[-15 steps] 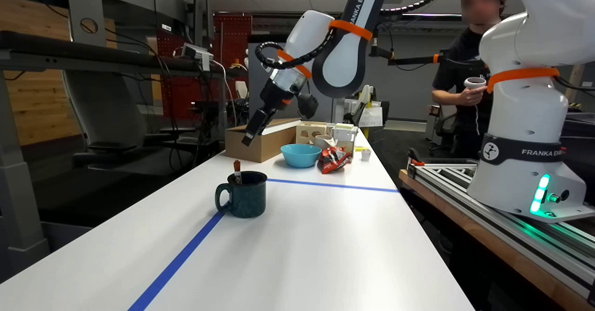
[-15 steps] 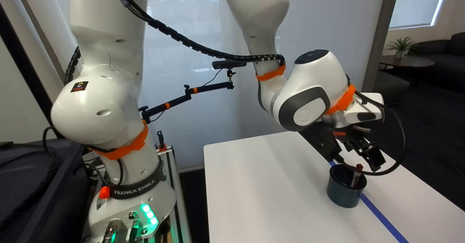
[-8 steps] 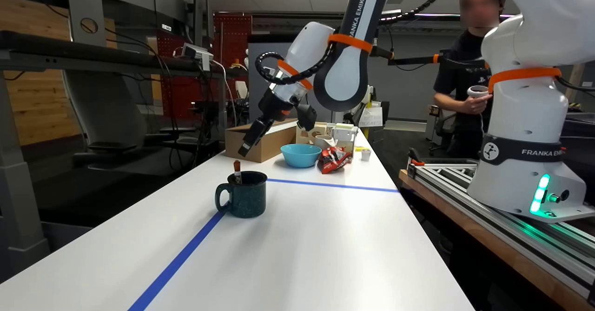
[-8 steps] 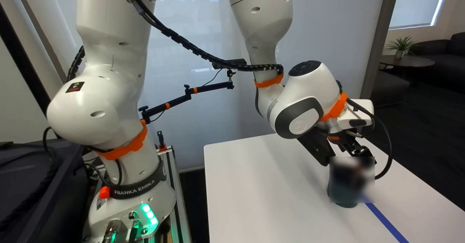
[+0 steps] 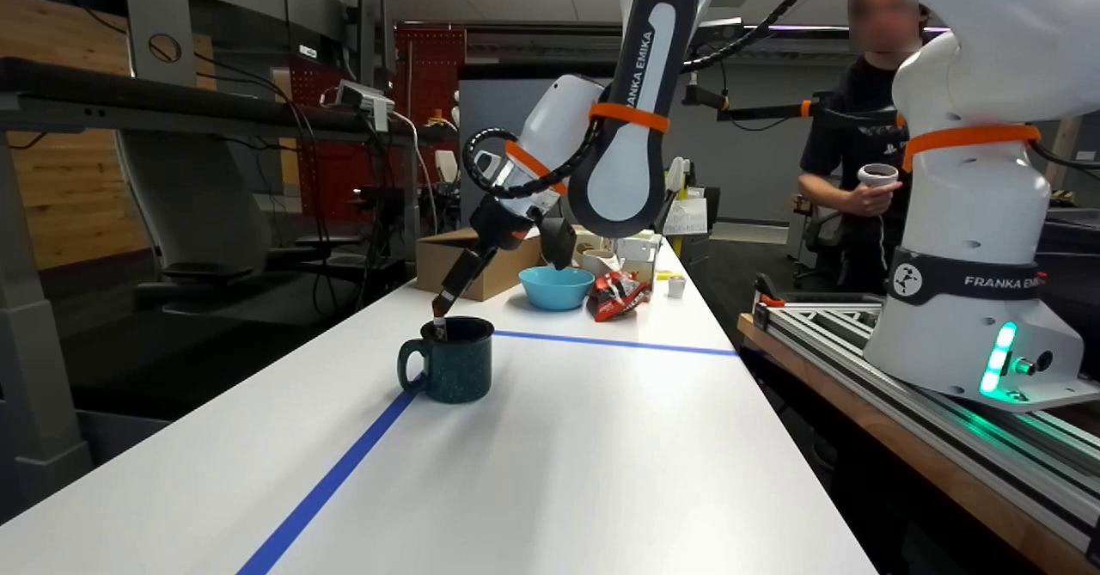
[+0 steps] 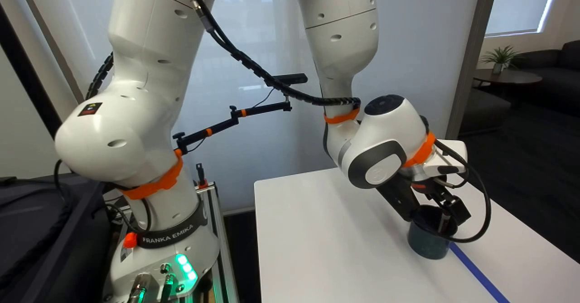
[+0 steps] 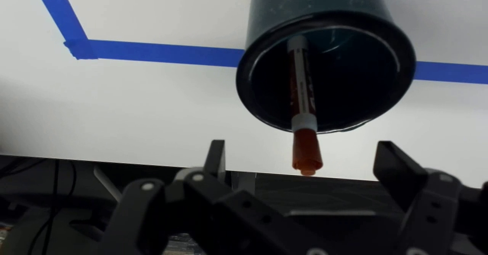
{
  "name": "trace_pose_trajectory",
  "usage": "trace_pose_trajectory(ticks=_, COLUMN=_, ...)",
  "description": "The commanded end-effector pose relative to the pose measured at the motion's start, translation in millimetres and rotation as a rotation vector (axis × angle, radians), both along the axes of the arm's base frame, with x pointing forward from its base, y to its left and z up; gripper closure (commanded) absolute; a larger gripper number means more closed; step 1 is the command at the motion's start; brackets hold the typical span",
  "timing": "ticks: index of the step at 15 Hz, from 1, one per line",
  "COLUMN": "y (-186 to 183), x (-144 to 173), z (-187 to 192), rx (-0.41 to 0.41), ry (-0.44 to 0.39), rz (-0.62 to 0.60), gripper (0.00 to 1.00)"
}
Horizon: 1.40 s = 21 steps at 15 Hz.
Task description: Remove the marker from the mug and put it on the table inside the border
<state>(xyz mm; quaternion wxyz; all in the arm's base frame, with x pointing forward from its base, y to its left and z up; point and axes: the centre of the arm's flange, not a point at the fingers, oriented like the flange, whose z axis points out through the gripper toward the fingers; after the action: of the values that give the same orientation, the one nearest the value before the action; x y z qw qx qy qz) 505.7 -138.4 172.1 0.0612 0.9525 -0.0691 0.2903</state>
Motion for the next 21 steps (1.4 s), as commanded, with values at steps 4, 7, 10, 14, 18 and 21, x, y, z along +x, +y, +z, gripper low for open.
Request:
trace_pose_trajectory(ticks=4, y=-14, x=13, z=-13, rx=-0.011, ry=-0.028, rz=0.005, gripper=0.00)
trace_pose_trajectory(ticks=7, y=-14, x=18, z=-14, rx=-0.009, ry=-0.036, rz=0.008, gripper=0.12)
trace_pose_trajectory(ticks=10, y=-12, x=23, z=-15, rx=-0.007, ry=-0.044, rz=0.013, gripper=0.42)
trace_pose_trajectory(ticks=14, y=-9, x=27, z=-16, rx=-0.002, ry=-0.046, rz=0.018, gripper=0.74)
trace_pose_trajectory(ticks=18, y=-5, x=27, z=-19, rx=0.004, ry=-0.038, rz=0.019, gripper=1.00)
trace_pose_trajectory(ticks=21, y=-3, x=27, z=-19, rx=0.006, ry=-0.038, rz=0.020, gripper=0.95)
